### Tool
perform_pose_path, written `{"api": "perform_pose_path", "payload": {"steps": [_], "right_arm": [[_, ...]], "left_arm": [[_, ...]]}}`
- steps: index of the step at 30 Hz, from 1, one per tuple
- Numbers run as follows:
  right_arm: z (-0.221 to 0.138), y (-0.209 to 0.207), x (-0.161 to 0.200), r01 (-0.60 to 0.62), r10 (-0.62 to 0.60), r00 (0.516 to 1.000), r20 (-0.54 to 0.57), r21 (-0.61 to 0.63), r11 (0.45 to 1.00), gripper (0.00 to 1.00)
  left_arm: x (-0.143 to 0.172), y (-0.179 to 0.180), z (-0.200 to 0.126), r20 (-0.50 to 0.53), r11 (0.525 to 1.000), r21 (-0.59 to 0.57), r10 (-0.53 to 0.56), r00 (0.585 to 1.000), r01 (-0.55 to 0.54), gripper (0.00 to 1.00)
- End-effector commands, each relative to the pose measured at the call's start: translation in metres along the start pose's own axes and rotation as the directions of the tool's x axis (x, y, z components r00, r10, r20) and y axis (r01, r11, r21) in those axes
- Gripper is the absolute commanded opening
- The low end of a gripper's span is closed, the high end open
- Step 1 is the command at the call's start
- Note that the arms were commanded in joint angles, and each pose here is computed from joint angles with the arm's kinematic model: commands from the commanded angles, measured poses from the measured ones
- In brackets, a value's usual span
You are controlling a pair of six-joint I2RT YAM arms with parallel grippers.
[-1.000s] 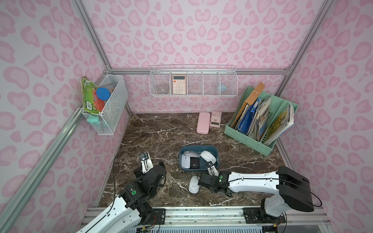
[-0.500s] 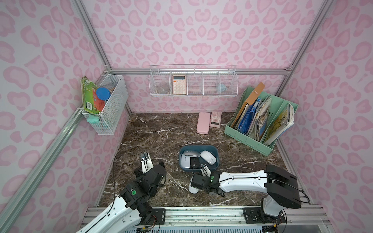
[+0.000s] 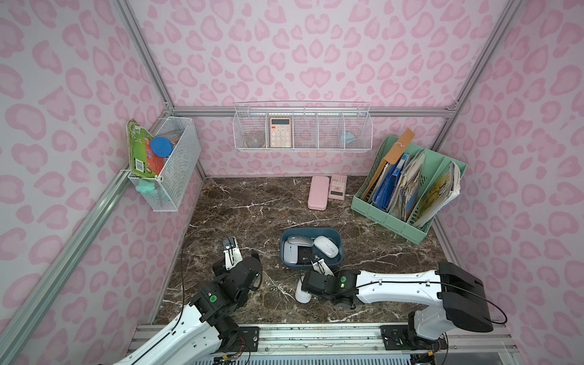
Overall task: Take out the mouse from the storage box
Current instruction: Place the mouse at the center of the board, then pick up the mouse from the storage box.
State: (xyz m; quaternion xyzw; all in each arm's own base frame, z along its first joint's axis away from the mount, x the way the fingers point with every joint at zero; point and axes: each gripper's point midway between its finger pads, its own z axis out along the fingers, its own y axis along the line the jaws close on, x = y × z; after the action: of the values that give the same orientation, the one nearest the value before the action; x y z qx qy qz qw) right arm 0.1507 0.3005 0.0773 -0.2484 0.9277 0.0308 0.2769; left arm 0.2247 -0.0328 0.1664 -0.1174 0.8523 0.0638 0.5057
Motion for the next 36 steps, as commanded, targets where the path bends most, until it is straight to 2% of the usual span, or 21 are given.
{"api": "perform_pose_path", "payload": {"steps": [1,5,9,11,13,17,19,24,28,30,36], "right_arm": [[-0.007,-0.007,-0.010,-0.008,0.010,0.999,0.041,-0.030,1.000,0.55],[-0.011,-0.042,-0.018,-0.078,0.080,0.994,0.080,-0.027,0.997,0.56],[-0.022,-0.070,-0.032,-0.159,0.170,0.972,0.164,-0.079,0.984,0.57],[-0.026,-0.080,-0.038,-0.176,0.195,0.956,0.220,-0.103,0.979,0.59],[-0.025,-0.090,-0.039,-0.198,0.221,0.947,0.232,-0.115,0.973,0.59],[-0.020,-0.105,-0.037,-0.235,0.257,0.935,0.244,-0.116,0.965,0.61],[-0.018,-0.111,-0.037,-0.240,0.259,0.931,0.257,-0.104,0.965,0.64],[-0.015,-0.126,-0.036,-0.246,0.255,0.923,0.287,-0.067,0.967,0.66],[-0.017,-0.141,-0.038,-0.260,0.261,0.912,0.315,-0.046,0.965,0.67],[-0.019,-0.147,-0.040,-0.262,0.261,0.905,0.335,-0.042,0.964,0.68],[-0.021,-0.165,-0.040,-0.281,0.283,0.880,0.382,-0.062,0.958,0.68]], "left_arm": [[-0.003,-0.005,0.002,0.002,1.000,0.002,0.005,1.000,-0.005,0.99],[-0.002,-0.009,0.004,-0.006,1.000,0.011,0.016,1.000,-0.016,0.99],[0.000,-0.015,0.005,-0.020,0.999,0.032,0.028,0.999,-0.028,0.99],[0.001,-0.020,0.005,-0.040,0.999,0.047,0.029,0.999,-0.027,0.99],[0.003,-0.028,0.005,-0.073,0.997,0.074,0.009,0.997,-0.004,0.99],[0.005,-0.058,0.001,-0.186,0.982,0.168,-0.058,0.981,0.090,0.99],[0.005,-0.075,0.000,-0.240,0.970,0.197,-0.096,0.966,0.145,0.95],[0.000,-0.119,-0.004,-0.307,0.932,0.279,-0.141,0.941,0.230,0.96],[-0.001,-0.154,-0.002,-0.378,0.912,0.292,-0.165,0.911,0.287,0.95],[0.000,-0.168,-0.001,-0.377,0.915,0.285,-0.167,0.911,0.286,0.95],[0.004,-0.193,0.011,-0.414,0.922,0.225,-0.202,0.888,0.315,0.94]]}}
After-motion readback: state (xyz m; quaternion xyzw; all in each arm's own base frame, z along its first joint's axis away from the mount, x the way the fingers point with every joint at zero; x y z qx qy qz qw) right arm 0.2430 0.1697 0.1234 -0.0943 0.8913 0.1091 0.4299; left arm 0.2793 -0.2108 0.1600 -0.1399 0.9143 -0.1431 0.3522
